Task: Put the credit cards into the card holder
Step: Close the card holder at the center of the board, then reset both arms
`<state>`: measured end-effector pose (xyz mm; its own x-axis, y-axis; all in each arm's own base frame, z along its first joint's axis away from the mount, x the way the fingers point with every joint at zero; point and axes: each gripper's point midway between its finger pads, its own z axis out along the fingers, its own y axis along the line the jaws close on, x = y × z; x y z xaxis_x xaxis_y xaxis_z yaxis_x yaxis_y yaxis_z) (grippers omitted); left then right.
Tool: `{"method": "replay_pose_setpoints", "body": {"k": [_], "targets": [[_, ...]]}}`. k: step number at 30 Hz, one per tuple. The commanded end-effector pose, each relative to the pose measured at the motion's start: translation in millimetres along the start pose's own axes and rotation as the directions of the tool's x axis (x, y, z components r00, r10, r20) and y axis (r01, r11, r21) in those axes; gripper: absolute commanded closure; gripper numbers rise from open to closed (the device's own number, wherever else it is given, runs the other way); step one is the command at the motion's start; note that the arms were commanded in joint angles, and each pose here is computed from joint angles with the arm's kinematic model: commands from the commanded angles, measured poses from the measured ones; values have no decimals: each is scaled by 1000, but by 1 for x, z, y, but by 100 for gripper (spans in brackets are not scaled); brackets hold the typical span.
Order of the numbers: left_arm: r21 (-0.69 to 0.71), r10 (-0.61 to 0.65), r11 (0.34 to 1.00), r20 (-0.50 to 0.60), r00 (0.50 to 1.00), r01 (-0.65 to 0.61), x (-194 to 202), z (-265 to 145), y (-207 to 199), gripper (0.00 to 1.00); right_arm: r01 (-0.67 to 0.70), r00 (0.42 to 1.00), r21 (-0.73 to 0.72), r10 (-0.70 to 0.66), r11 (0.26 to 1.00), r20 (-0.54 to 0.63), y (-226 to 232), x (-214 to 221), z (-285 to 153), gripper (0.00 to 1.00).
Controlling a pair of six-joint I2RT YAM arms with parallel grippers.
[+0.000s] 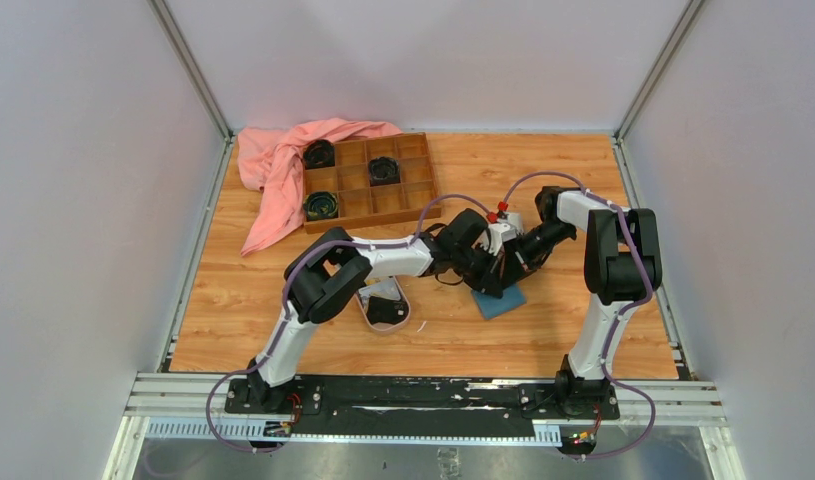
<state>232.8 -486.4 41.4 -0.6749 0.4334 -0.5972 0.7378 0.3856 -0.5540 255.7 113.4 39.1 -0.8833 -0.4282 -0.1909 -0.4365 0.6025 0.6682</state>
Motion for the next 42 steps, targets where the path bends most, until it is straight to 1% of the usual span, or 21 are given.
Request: {"method": "replay_pose_setpoints", "body": {"k": [1, 7, 10, 15, 29, 33, 36, 37, 38, 40, 42], "targets": [[-124, -229, 969, -143, 963, 212, 64, 8, 52, 100, -11, 1000, 37, 12, 999, -17, -14, 4, -1, 100], [-160, -375, 923, -177, 910, 350, 87, 8, 69, 100, -13, 1000, 35, 14, 999, -19, -14, 5, 0, 100], [-177, -426, 901, -193, 884, 396, 96, 11, 75, 100, -13, 1000, 36, 13, 999, -17, -14, 4, 0, 100], [-213, -482, 872, -212, 850, 441, 108, 12, 87, 100, -12, 1000, 38, 13, 999, -17, -14, 5, -1, 100], [-289, -610, 785, -207, 764, 548, 134, 11, 123, 100, -9, 1000, 40, 9, 999, -13, -13, 5, -2, 100], [-281, -605, 790, -210, 768, 545, 132, 10, 123, 100, -9, 1000, 38, 9, 999, -8, -13, 4, -2, 100], [-231, -584, 809, -207, 785, 541, 118, 9, 113, 100, -2, 1000, 27, 2, 1000, 1, -10, 2, -3, 100], [-209, -573, 817, -193, 796, 537, 109, 8, 109, 96, 6, 1000, 23, -6, 1000, 9, -8, 1, -4, 100], [-191, -558, 828, -178, 811, 527, 99, 6, 104, 89, 13, 1000, 19, -13, 1000, 18, -6, -1, -6, 96], [-153, -527, 849, -155, 836, 506, 77, 0, 92, 82, 42, 998, 18, -42, 999, 40, -1, -6, -10, 87], [-102, -484, 874, -118, 867, 474, 48, -8, 76, 71, 73, 995, 18, -74, 997, 69, 5, -10, -17, 80]]}}
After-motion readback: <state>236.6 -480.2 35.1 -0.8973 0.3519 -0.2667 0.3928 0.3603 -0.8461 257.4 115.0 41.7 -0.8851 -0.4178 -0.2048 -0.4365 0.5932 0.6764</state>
